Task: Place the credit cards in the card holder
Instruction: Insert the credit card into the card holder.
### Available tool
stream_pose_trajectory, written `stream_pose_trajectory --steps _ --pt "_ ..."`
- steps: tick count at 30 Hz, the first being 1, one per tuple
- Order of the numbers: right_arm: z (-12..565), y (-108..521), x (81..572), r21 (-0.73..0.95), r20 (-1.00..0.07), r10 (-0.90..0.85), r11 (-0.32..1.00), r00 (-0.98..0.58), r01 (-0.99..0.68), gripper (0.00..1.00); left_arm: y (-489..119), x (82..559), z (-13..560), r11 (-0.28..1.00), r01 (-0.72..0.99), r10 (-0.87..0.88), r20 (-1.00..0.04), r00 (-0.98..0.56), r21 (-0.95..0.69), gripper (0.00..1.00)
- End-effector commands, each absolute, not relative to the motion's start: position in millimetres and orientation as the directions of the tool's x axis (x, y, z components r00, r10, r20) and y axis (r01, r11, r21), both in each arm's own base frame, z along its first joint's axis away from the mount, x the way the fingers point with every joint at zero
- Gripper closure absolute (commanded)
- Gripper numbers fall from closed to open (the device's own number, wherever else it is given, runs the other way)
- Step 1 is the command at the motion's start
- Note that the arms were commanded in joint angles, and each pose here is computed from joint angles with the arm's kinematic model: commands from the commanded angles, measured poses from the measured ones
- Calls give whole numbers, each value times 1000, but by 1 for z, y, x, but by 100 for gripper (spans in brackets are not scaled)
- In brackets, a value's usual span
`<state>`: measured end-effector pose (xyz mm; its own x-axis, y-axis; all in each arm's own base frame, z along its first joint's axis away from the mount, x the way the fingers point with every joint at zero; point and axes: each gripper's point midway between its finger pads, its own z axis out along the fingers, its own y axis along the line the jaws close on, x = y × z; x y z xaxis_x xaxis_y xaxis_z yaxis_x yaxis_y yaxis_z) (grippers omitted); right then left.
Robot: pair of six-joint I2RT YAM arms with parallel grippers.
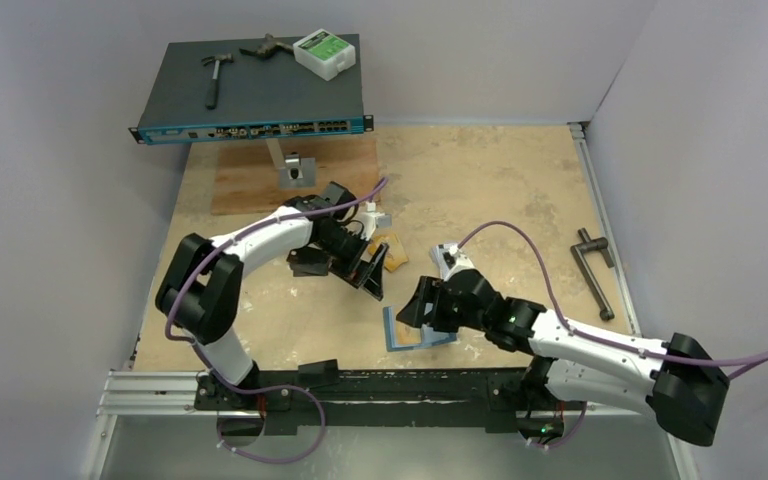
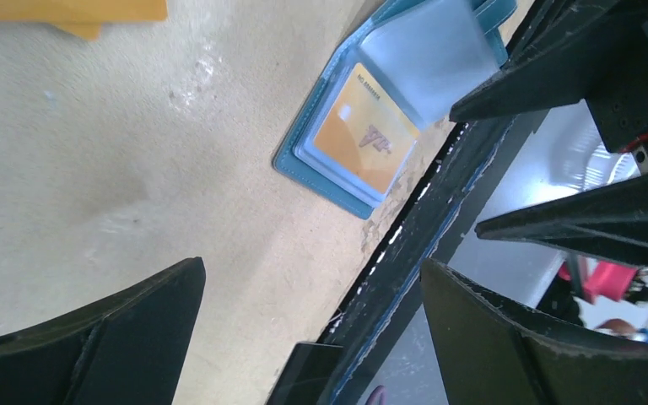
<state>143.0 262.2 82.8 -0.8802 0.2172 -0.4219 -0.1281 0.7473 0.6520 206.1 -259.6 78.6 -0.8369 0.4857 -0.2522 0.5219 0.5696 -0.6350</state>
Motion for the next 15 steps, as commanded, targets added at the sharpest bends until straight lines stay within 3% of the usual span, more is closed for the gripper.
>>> stream_pose_trajectory --steps 1,7,10,13,15 --pt "92 256 153 671 -428 277 735 -860 -98 28 -252 222 119 528 665 541 -395 -742 -528 0" --pt "125 206 203 641 -528 379 765 -760 -64 23 -250 245 178 490 789 557 -564 -610 -370 0" --pt "139 180 229 619 -566 395 784 -723 -56 14 -250 256 218 432 845 571 -629 -528 -316 0" --pt "151 173 249 626 -584 404 776 -704 -73 3 -232 269 208 549 677 427 -532 -731 -489 0" --pt "154 170 260 624 -589 408 778 -698 -73 1 -228 267 207 510 539 333 -424 -843 -670 0"
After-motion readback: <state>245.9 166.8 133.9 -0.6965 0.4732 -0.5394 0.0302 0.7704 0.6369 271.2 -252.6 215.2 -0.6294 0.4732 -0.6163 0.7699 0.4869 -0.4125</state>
